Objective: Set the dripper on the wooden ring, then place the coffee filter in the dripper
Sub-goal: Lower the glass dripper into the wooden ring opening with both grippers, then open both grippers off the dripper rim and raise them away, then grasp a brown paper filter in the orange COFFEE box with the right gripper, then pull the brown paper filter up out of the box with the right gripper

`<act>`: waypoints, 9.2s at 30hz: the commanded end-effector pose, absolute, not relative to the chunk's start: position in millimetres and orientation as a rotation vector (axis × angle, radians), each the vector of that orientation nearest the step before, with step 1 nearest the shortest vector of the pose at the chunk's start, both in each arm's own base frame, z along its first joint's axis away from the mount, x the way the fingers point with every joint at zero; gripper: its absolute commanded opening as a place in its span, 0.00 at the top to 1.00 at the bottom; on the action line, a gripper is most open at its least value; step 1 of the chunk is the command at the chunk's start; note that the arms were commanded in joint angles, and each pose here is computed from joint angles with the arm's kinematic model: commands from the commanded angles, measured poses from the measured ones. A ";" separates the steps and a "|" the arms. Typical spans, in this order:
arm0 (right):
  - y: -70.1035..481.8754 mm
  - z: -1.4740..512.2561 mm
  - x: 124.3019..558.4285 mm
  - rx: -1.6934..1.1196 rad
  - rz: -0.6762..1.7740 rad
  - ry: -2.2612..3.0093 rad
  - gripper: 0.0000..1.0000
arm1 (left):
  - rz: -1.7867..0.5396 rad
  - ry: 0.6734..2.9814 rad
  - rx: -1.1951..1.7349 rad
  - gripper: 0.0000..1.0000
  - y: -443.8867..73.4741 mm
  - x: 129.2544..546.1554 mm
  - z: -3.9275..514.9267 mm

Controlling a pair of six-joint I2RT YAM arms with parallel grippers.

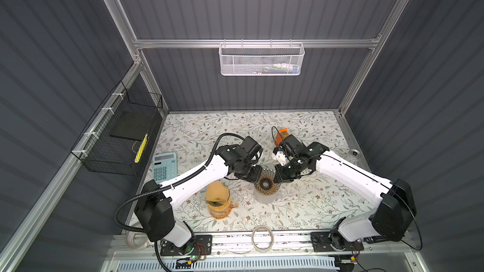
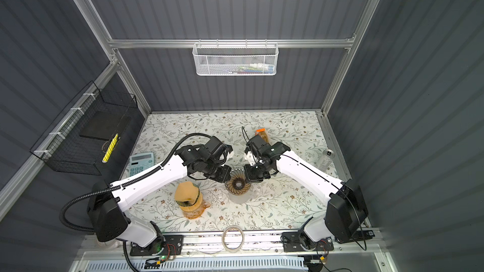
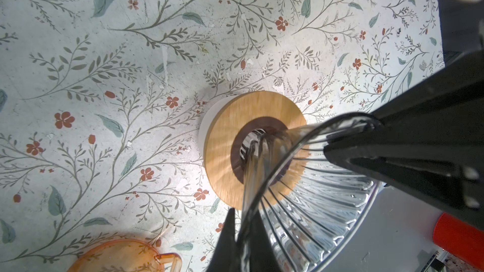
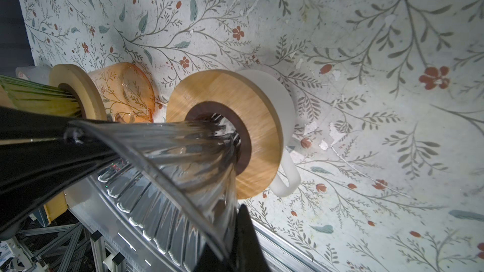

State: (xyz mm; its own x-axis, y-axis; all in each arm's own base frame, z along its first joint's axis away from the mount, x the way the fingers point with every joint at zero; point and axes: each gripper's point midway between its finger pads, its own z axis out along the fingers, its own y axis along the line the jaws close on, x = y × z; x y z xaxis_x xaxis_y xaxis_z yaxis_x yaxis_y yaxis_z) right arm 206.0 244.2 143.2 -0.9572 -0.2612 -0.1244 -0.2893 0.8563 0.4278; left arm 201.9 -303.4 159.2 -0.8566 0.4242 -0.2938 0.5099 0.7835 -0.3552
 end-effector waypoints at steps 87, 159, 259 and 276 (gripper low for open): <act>257.0 116.9 243.5 -0.420 0.584 2.946 0.93 | -0.424 2.922 0.872 0.95 -301.4 195.6 121.2; 171.0 209.7 317.8 -0.108 0.508 2.481 0.66 | -0.755 2.419 0.342 0.56 -301.5 309.9 257.8; 166.2 70.9 425.4 -0.126 0.162 2.734 1.00 | -0.880 2.540 0.132 0.55 -264.1 345.2 196.6; 167.7 90.9 407.9 -0.101 0.234 2.723 1.00 | -0.877 2.523 0.121 0.55 -258.5 339.9 202.5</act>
